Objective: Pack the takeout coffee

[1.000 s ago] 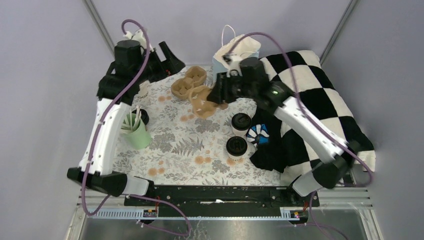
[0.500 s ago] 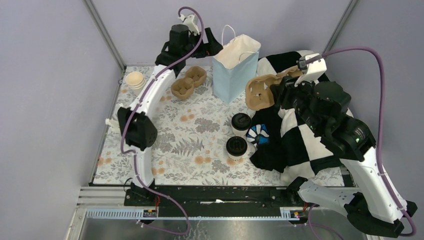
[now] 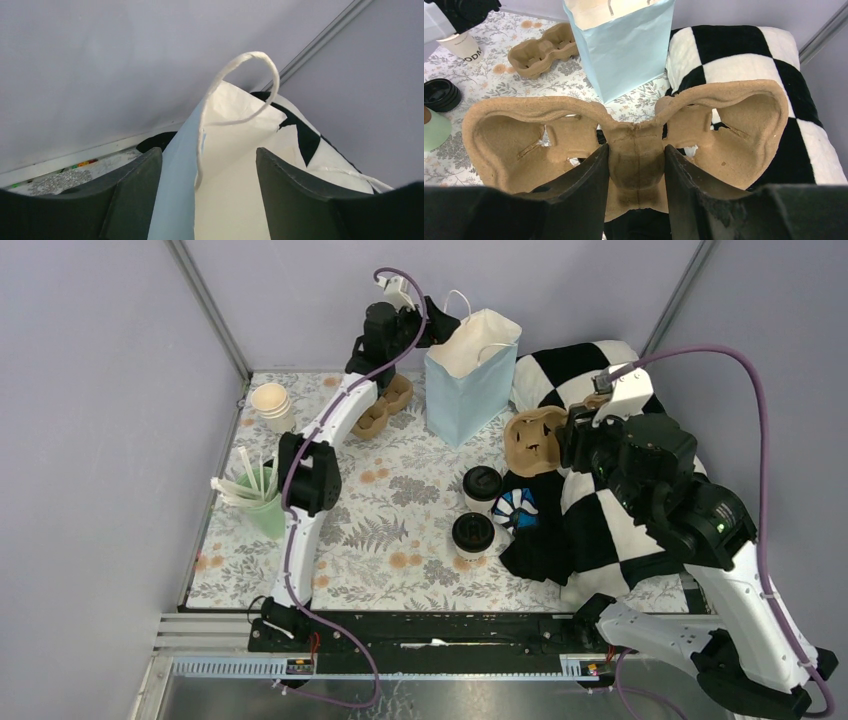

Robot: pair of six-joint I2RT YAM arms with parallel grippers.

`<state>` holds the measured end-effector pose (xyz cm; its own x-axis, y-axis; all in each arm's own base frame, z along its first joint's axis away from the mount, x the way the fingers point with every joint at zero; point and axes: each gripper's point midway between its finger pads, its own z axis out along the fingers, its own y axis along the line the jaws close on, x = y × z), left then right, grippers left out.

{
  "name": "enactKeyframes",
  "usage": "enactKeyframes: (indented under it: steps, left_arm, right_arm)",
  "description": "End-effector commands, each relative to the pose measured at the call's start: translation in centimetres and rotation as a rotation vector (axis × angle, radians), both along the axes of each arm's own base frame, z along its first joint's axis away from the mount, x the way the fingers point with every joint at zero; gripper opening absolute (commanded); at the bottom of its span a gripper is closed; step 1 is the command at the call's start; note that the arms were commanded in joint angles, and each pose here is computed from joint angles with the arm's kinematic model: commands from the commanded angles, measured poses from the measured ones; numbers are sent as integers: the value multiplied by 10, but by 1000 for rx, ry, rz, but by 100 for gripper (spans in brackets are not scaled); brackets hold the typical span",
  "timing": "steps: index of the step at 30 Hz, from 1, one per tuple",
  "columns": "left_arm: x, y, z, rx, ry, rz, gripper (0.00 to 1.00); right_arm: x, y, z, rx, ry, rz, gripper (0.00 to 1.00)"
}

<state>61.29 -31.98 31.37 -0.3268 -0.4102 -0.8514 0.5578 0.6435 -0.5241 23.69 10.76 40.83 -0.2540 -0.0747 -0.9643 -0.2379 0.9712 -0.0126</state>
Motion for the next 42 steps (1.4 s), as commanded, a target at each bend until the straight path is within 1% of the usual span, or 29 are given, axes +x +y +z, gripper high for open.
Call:
enactKeyframes:
  steps: [1, 3, 6, 7, 11, 12, 14, 17, 21, 23, 25, 26, 28, 31, 34, 36, 39, 42]
  left_arm:
    - [7, -4, 58, -155, -166, 22, 66]
    - [14, -3, 57, -179, -176, 52, 57]
    - [21, -4, 57, -188, -187, 75, 48]
    - [23, -4, 56, -193, -184, 77, 44]
    - [21, -2, 66, -236, -176, 73, 11]
    - [20, -1, 70, -247, -167, 72, 6]
    - [13, 4, 78, -259, -132, 59, 1]
    - [-6, 20, 87, -268, -53, 20, 0]
    - [-44, 45, 95, -291, 64, -49, 0]
    - [-62, 61, 91, -292, 142, -55, 0]
    - [-87, 71, 104, -290, 163, -82, 0]
    - [-96, 78, 103, -285, 189, -70, 0]
    - [-112, 90, 99, -292, 241, -53, 0]
    - [-139, 100, 91, -318, 315, -72, 0]
    - [-170, 104, 83, -313, 364, -107, 0]
    - [-193, 106, 76, -294, 400, -124, 0]
    - [-221, 114, 65, -225, 422, -121, 0]
    - [-248, 114, 52, -199, 426, -168, 0]
  right_arm:
    - [-6, -15, 11, -8, -35, -40, 47]
    - [-6, -16, 10, -14, -32, -38, 47]
    - [-6, -15, 9, -23, -28, -33, 47]
    - [-6, -15, 9, -25, -29, -31, 47]
    - [-3, -11, 11, -27, -32, -18, 47]
    - [-2, -8, 11, -26, -31, -12, 47]
    - [0, -2, 11, -14, -33, 8, 47]
    - [3, 17, 8, -1, -14, 80, 47]
    - [5, 46, 0, 1, 41, 198, 47]
    - [6, 63, -2, 3, 75, 268, 47]
    - [6, 79, -1, 10, 95, 335, 47]
    - [8, 87, 1, 12, 102, 364, 47]
    - [10, 101, 4, 20, 115, 418, 47]
    - [14, 124, 10, 37, 131, 498, 47]
    - [16, 146, 16, 60, 154, 585, 47]
    - [14, 158, 21, 74, 180, 636, 47]
    - [9, 169, 34, 117, 210, 678, 47]
    - [-2, 179, 47, 176, 242, 741, 47]
